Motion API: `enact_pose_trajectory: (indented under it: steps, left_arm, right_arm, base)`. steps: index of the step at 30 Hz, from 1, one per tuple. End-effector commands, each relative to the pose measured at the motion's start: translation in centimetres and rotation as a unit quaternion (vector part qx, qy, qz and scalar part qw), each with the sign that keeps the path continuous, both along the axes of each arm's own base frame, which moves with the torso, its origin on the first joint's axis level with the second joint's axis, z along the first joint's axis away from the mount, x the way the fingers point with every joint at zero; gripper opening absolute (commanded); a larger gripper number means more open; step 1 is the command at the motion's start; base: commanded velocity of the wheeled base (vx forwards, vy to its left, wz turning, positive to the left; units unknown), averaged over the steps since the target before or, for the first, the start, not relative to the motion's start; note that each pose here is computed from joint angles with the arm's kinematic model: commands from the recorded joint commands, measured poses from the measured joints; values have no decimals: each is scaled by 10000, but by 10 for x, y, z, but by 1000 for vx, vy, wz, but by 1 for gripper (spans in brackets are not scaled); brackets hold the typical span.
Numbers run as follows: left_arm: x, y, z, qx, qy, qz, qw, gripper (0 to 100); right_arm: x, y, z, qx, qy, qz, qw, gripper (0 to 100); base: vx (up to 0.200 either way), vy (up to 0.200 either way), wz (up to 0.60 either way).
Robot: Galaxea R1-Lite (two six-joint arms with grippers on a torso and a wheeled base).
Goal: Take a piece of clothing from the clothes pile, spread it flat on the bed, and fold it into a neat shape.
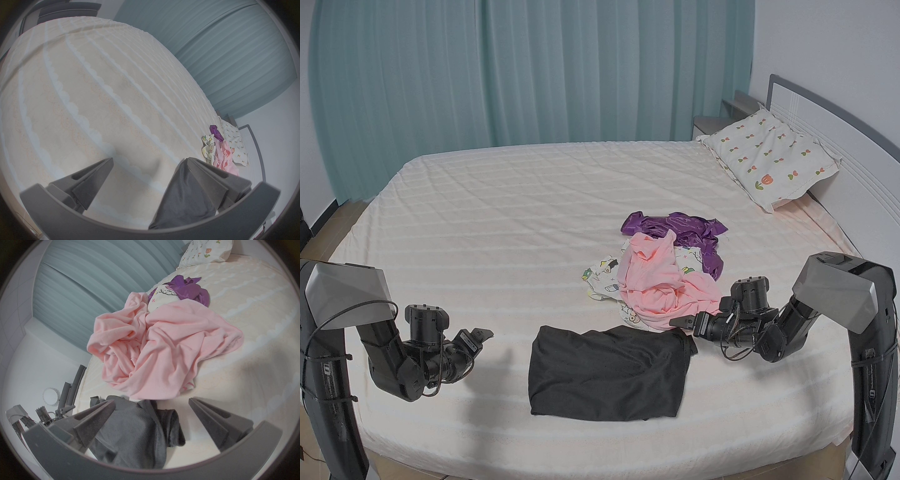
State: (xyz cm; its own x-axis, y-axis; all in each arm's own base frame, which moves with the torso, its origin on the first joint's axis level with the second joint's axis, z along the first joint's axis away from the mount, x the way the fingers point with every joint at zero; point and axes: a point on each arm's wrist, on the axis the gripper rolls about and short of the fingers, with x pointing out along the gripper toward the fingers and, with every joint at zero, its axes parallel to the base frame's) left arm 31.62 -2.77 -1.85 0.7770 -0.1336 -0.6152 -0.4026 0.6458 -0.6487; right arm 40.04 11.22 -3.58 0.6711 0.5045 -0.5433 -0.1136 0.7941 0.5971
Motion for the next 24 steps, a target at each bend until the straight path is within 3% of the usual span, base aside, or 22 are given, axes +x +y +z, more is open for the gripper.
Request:
enact_pose_trajectory:
  steps: [1,7,10,14,24]
  left_arm:
    - [0,0,0,-1,7,0,10000,100]
    - [0,0,0,-1,7,0,10000,100]
    - [0,0,0,-1,-1,0,10000,100]
    - [0,0,0,-1,-1,0,10000,100]
    - [0,0,-1,5,6,-4,10000,100]
  right_arm:
    - [-9,-5,5,-137,-27,163,9998,100]
    - [-31,-6,-1,-233,59,902,9956,100]
    - [-44,-4,-1,-76,73,1379,9904,100]
    - [-51,5,-4,-41,108,1555,9878,100]
    - [-54,19,-18,-64,139,1736,9847,100]
  base:
    - [-200,0,0]
    - [-200,0,0]
    - [-200,0,0]
    - [-200,0,0]
    - [0,0,0]
